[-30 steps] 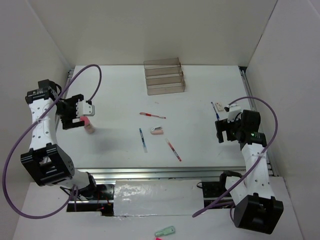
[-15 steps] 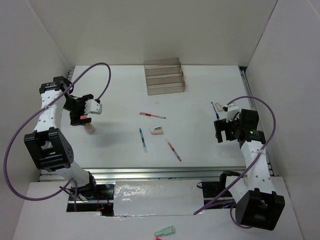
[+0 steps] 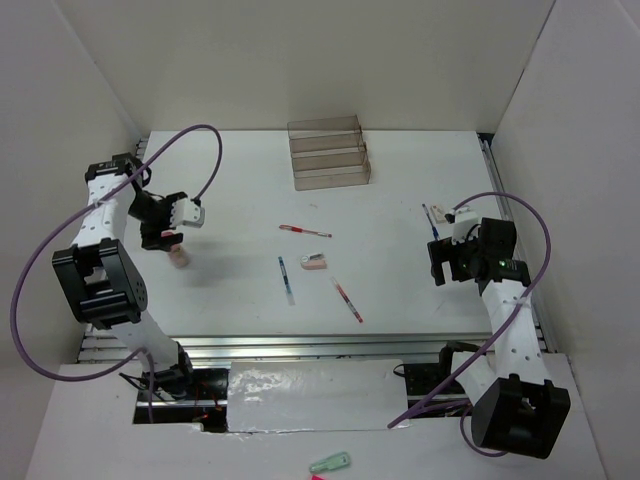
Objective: Sort the stationery into containers
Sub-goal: Pick up the stationery from the center of the board.
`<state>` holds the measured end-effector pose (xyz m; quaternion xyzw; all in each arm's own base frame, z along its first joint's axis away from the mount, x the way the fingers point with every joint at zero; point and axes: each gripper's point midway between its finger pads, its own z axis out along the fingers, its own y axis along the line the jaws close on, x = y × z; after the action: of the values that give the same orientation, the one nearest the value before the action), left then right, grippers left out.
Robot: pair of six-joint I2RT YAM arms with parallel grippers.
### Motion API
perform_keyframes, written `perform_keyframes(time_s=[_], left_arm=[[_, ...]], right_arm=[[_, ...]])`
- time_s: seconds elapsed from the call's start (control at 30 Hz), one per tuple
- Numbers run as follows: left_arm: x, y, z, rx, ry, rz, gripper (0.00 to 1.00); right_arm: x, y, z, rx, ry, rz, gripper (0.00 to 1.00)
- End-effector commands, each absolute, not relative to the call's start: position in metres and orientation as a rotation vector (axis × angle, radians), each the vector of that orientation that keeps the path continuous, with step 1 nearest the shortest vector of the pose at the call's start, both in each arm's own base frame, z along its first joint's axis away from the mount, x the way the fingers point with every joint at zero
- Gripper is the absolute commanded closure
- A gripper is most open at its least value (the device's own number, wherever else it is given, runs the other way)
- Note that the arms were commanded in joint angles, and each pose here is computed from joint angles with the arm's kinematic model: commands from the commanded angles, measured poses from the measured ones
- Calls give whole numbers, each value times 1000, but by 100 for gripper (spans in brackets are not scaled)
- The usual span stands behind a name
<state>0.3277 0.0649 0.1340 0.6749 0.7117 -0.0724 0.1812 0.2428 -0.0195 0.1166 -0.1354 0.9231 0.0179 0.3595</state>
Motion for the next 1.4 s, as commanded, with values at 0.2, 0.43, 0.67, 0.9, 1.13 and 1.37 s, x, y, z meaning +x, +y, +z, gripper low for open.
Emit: perform_keyframes(time_s=[0.2,0.43,0.67,0.9,1.13,1.37], left_arm=[[320,73,125,1882,2081,-275,25],[318,74,122,1884,2088,-284,30],[315,70,122,1876,2074,-297,25],[313,68,121,1883,2072,-306,25],[313,64,123,1881,2050,-312,43],[305,56,122,1879,2049,-345,71]], right_arm=[[250,-20,120,-361,2356,30,0],[251,-21,120,-366,2355,25,0],[250,-21,117,-372,2360,25,0],[252,-21,118,-372,2358,27,0],[251,-21,117,-375,2357,21,0],[252,-20,117,-373,2358,23,0]])
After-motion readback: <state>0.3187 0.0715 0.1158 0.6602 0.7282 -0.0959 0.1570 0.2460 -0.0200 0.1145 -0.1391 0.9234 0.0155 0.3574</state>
